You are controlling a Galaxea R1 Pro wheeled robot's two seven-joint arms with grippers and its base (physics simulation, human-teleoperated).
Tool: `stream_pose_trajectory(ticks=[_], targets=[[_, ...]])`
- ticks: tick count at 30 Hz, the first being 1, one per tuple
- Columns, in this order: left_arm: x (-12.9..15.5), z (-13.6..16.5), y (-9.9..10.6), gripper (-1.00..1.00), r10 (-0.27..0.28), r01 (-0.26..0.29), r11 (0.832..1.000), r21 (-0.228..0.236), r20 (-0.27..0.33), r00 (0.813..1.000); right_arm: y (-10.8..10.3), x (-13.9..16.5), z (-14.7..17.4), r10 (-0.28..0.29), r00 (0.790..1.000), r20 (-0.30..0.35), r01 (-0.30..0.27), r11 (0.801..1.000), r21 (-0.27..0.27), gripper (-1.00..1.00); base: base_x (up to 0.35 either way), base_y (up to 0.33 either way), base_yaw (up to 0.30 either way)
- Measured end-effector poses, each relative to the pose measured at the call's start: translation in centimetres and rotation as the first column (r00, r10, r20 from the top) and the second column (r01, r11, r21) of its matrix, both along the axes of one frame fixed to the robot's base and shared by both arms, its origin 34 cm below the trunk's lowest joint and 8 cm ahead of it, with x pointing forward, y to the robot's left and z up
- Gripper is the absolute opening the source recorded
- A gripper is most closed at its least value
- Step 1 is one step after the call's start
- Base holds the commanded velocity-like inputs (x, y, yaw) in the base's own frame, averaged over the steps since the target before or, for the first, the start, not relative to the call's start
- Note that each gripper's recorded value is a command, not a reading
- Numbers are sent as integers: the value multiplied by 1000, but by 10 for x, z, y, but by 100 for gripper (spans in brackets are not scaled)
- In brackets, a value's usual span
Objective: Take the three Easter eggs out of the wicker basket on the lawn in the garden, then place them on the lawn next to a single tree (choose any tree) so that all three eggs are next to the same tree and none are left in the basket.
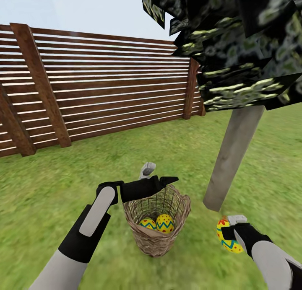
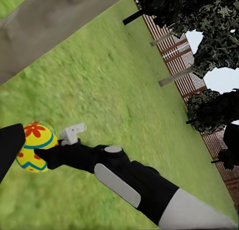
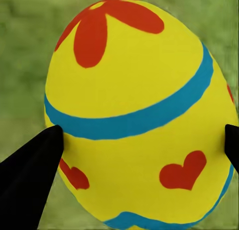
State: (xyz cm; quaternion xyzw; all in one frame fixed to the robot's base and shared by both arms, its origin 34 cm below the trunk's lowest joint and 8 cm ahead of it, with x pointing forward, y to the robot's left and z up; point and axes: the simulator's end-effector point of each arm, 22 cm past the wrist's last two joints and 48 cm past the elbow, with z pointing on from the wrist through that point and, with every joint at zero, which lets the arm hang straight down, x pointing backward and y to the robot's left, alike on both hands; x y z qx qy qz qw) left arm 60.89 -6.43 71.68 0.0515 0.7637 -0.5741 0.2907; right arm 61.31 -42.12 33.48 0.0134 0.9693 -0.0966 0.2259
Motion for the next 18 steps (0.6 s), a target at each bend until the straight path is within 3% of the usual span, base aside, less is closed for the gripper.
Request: stream_pose_trajectory(ticks=[3, 15, 17, 18], targets=[[-2, -6, 0, 100, -1, 1, 1000, -1, 0, 1000, 4, -4, -10, 8, 1000, -10, -8, 1000, 7, -100, 0, 0, 0], [-9, -29, 0, 100, -1, 1, 1000, -13, 4, 1000, 10, 2, -31, 38, 998, 51, -38, 999, 8, -100, 0, 0, 0], [-13, -24, -1, 100, -13, 13, 999, -43, 17, 1000, 11, 1, -36, 39, 998, 52, -39, 999, 8, -100, 0, 0, 0], [-17, -16, -4, 100, -36, 38, 995, -87, 26, 999, 10, 0, -38, 38, 998, 48, -39, 999, 7, -100, 0, 0, 0]])
